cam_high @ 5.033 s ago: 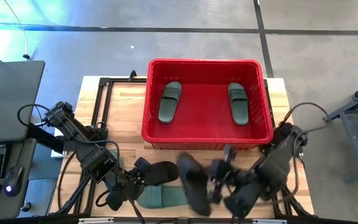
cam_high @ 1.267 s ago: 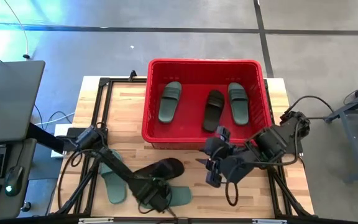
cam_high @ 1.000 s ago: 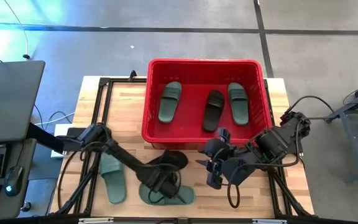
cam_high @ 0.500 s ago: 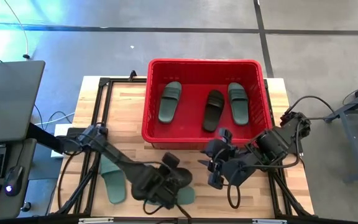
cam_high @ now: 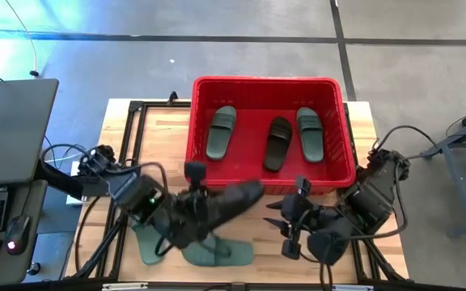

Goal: Pick and place slides into bin
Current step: Put the black slide in the red bin

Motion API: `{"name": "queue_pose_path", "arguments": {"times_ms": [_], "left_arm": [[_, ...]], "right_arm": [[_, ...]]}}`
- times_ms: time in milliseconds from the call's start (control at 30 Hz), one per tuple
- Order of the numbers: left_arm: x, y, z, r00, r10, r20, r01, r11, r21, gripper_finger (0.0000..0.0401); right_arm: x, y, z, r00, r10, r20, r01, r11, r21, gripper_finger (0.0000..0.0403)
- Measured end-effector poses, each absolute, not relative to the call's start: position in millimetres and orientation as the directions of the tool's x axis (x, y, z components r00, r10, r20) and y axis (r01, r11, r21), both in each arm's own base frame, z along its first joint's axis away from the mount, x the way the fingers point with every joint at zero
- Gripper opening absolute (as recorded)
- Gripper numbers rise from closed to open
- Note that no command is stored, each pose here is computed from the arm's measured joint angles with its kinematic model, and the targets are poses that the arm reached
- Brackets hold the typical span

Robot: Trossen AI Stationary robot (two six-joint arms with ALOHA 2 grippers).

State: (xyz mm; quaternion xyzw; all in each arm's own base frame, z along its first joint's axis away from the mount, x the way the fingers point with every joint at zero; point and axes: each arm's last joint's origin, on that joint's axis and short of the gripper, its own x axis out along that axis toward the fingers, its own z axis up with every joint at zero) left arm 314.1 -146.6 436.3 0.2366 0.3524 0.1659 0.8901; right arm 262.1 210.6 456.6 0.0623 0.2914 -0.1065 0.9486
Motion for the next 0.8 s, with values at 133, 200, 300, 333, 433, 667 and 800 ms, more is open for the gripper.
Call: {"name": "queue_pose_path", "arguments": {"times_ms": [133,200,300,333,433,667,800], "left_arm": [[325,-106,444,0.639,0.604,-0.476,-0.303,0.767,0.566,0.0001],[335,-79,444,0.592,0.656,-0.468,-0.369,0.737,0.566,0.0001],[358,-36,437,0.522,0.716,-0.464,-0.463,0.694,0.551,0.0],[365,-22,432,0.498,0.725,-0.476,-0.47,0.687,0.554,0.0],[391,21,414,0.44,0.754,-0.487,-0.505,0.657,0.56,0.0],[429,117,345,0.261,0.749,-0.609,-0.543,0.635,0.549,0.0],[442,161,300,0.204,0.689,-0.695,-0.533,0.674,0.512,0.0]], "right_arm": [[256,216,458,0.824,-0.2,-0.53,0.261,0.964,0.042,0.0133],[255,218,458,0.829,-0.216,-0.516,0.27,0.962,0.031,0.0133],[254,218,459,0.834,-0.249,-0.493,0.289,0.957,0.005,0.0133],[254,217,459,0.835,-0.267,-0.482,0.299,0.954,-0.011,0.0133],[254,215,460,0.838,-0.338,-0.428,0.35,0.935,-0.052,0.0133],[253,209,465,0.819,-0.498,-0.283,0.487,0.866,-0.114,0.0133],[253,209,464,0.817,-0.506,-0.278,0.486,0.863,-0.141,0.0133]]}}
